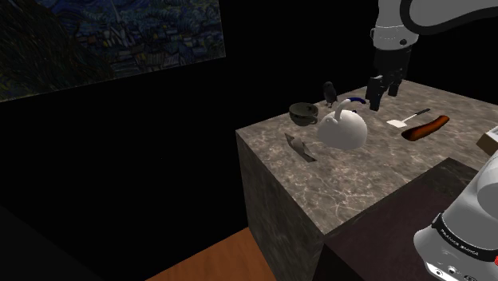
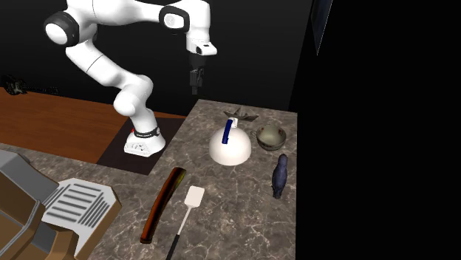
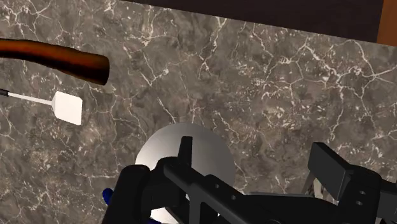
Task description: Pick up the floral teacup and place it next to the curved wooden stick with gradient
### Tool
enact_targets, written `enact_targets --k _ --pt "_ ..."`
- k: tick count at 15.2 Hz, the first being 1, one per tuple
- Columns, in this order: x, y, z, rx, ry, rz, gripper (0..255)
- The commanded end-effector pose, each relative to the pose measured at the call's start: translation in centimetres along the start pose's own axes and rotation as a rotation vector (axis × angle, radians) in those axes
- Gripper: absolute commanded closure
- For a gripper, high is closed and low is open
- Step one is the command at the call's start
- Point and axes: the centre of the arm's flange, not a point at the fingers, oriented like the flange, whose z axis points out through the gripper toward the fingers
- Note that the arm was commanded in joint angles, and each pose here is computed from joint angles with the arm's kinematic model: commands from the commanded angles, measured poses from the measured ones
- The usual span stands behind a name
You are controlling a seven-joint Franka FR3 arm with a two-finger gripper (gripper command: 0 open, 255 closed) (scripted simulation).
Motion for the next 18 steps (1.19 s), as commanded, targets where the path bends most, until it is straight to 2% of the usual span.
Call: enact_targets --k 1,18 --pt "0.0 0.0 0.0 0.000 0.000 0.000 0" --pt "21.0 -2.7 7.6 -0.024 0.002 0.040 0"
